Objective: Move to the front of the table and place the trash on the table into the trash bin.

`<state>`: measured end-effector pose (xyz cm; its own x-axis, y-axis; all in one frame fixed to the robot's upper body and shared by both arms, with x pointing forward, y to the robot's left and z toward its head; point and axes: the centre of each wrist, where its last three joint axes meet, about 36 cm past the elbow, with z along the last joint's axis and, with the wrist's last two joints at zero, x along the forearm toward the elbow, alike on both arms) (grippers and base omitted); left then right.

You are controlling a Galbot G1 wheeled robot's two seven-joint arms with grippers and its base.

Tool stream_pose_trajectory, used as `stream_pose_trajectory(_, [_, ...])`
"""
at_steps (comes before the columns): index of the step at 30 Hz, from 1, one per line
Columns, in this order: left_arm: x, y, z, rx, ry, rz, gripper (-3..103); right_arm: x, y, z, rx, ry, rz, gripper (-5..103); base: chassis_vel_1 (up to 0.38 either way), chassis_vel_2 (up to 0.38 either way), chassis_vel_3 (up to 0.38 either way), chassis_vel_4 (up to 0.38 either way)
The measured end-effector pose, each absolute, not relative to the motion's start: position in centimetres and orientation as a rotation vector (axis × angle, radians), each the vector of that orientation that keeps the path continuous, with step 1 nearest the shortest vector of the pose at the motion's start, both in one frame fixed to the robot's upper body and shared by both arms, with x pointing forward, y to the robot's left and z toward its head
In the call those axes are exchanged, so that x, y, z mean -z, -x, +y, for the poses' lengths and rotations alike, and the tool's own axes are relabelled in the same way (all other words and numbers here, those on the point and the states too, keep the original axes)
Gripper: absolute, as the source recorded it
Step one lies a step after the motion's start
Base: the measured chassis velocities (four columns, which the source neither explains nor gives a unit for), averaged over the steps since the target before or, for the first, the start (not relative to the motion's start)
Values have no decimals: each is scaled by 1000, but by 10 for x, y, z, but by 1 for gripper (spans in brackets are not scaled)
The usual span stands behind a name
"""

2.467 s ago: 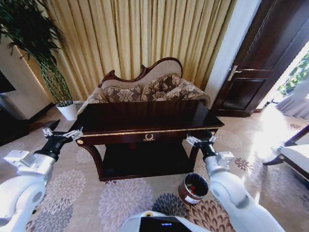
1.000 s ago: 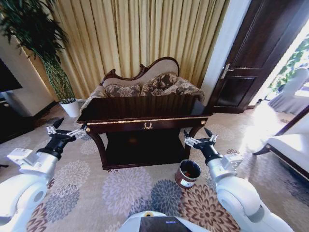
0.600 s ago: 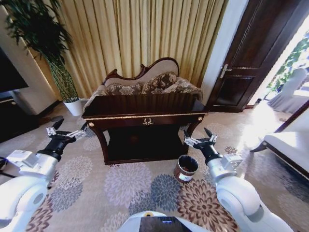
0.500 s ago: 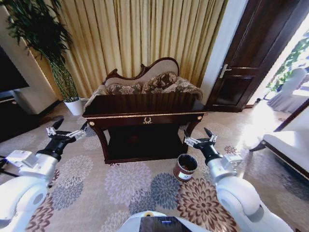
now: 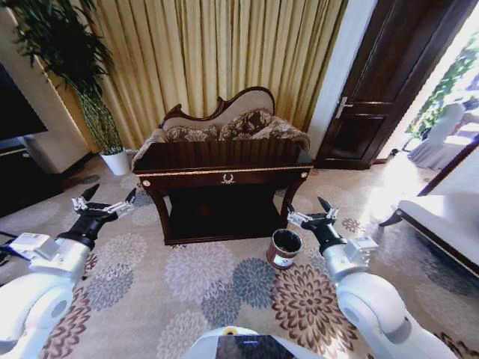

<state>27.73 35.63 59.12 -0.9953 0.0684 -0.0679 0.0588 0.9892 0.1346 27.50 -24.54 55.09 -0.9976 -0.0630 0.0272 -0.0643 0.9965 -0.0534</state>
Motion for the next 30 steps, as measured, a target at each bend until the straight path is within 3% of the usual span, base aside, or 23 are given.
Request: stream_pose_trajectory(30, [-589,-277,357,-189,-94,3059,100,-552,-276,-246,-77,-76,-3120,100,112,-151,-113,154])
